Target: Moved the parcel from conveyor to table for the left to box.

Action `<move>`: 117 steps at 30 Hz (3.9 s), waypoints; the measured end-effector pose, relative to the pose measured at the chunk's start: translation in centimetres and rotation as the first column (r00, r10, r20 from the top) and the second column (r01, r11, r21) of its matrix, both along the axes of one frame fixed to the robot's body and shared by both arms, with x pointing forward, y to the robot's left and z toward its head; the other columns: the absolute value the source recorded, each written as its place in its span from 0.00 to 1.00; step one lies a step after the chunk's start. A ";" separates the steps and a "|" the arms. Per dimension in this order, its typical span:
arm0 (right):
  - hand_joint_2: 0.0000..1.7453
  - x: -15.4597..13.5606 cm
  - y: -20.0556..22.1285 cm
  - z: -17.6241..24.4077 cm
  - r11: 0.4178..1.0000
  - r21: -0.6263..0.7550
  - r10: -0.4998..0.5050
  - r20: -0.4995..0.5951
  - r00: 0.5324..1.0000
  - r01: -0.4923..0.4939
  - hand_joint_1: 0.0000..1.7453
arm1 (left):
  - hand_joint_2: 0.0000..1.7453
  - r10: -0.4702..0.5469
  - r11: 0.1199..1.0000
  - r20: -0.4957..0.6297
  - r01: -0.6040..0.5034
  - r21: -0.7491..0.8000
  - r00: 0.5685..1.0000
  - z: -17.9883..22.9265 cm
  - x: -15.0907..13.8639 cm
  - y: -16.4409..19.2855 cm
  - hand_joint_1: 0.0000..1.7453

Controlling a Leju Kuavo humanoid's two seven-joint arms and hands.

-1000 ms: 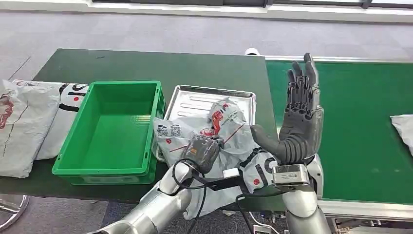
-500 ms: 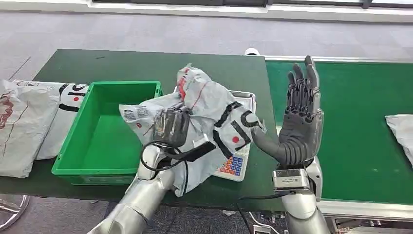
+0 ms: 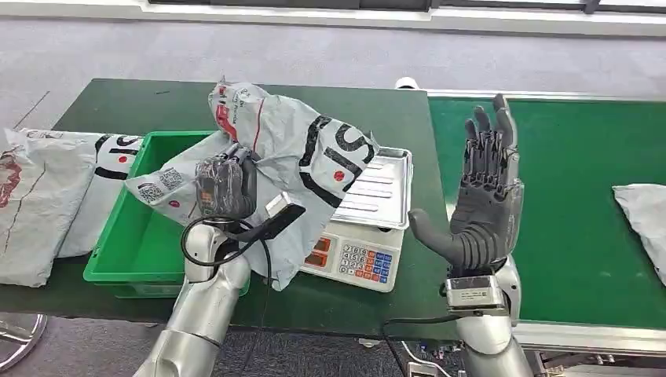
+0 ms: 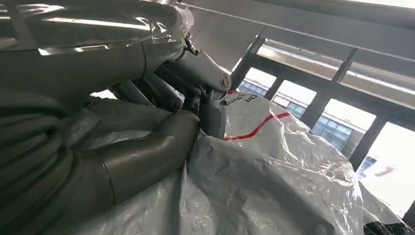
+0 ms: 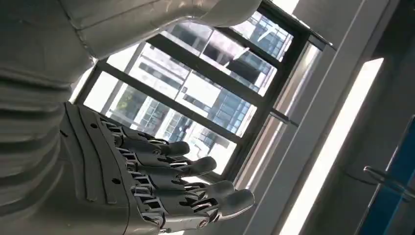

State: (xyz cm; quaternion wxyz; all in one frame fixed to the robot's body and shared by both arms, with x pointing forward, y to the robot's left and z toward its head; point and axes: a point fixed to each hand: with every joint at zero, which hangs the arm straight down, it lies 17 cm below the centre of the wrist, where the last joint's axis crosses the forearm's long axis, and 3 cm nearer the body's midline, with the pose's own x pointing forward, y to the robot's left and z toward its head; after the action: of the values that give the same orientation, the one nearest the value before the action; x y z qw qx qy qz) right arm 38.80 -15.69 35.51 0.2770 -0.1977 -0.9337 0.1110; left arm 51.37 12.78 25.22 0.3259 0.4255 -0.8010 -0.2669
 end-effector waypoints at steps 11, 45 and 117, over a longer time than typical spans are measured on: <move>1.00 0.0 0.0 0.0 1.000 -0.001 0.000 0.000 1.000 0.000 0.00 | 1.00 0.021 1.000 0.012 -0.021 0.004 1.000 0.4 0.1 0.8 1.00; 1.00 2.4 1.7 0.7 0.996 -0.011 0.091 -0.006 0.996 -0.091 0.00 | 1.00 0.734 0.677 -0.177 -0.690 0.254 0.655 7.3 12.5 28.8 1.00; 0.00 1.6 -6.6 -5.6 0.981 -0.036 -0.194 -0.094 0.977 0.191 0.00 | 0.00 -0.639 0.294 0.086 0.347 -0.891 0.765 -7.5 -6.3 3.9 0.00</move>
State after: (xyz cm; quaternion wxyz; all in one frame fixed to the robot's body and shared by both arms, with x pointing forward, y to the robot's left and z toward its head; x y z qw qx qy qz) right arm 40.37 -22.32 29.90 0.3289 -0.2852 -0.8940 0.1058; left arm 45.04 16.68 17.67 0.5057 -0.1160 -0.8543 0.0311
